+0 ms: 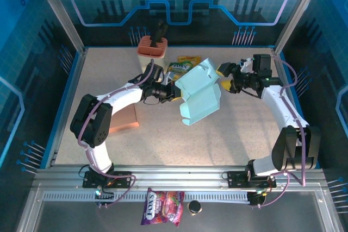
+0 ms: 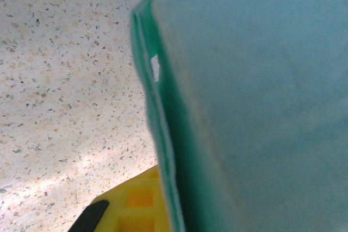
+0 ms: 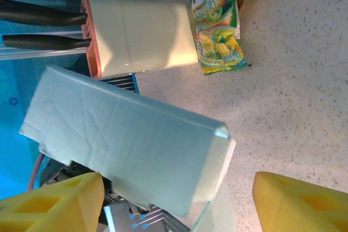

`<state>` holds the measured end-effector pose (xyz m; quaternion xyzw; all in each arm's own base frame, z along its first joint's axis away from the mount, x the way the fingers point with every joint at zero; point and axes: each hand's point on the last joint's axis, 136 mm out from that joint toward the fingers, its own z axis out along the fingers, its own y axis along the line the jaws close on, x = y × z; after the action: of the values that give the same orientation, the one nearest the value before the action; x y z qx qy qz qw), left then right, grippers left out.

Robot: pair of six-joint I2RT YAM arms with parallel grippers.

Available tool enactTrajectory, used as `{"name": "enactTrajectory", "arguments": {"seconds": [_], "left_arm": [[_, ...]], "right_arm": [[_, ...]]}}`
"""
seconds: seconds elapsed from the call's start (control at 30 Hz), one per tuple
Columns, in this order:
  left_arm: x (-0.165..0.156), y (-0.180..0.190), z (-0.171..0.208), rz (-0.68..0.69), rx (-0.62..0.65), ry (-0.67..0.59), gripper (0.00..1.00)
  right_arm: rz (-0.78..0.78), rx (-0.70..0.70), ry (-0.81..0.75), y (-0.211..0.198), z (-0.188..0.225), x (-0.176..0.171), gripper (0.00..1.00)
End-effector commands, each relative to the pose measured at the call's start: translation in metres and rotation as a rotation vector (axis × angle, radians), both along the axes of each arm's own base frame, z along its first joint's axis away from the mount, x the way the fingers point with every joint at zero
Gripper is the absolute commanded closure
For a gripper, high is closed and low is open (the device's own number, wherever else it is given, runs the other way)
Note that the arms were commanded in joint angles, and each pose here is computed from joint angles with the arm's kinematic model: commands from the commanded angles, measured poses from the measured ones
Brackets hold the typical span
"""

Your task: Fold the paper box

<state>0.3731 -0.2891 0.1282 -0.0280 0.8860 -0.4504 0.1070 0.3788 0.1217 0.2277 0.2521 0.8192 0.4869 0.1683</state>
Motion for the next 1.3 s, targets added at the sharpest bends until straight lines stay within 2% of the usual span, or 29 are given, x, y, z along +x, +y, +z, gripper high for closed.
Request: {"name": "enactTrajectory", "arguments": {"seconds": [0.0,0.37,0.83,1.0,1.27], "left_arm": [[0.008,-0.006,0.014,-0.02,-0.046,-0.025,1.0],[0.011,-0.009,0.012,-0.032,-0.046,-0.021,1.0],[0.016,-0.006,0.011,-0.013,-0.022,-0.028,1.0],[0.015,0.0,0.01,-0.001,0.002,-0.026,1.0],[0.009,0.013,0.013,-0.022,0.024,-0.008,1.0]], "right_arm": [[-0.005,0.084,-0.032,0.005,0.02,-0.004,0.26],[-0.024,0.195,-0.056,0.015,0.034,0.015,0.26],[0.023,0.211,-0.029,0.043,0.028,0.018,0.27],[0.041,0.121,-0.058,0.034,0.036,0.006,0.28],[0.06,-0.148,-0.174,0.0,0.062,-0.027,0.28]]}}
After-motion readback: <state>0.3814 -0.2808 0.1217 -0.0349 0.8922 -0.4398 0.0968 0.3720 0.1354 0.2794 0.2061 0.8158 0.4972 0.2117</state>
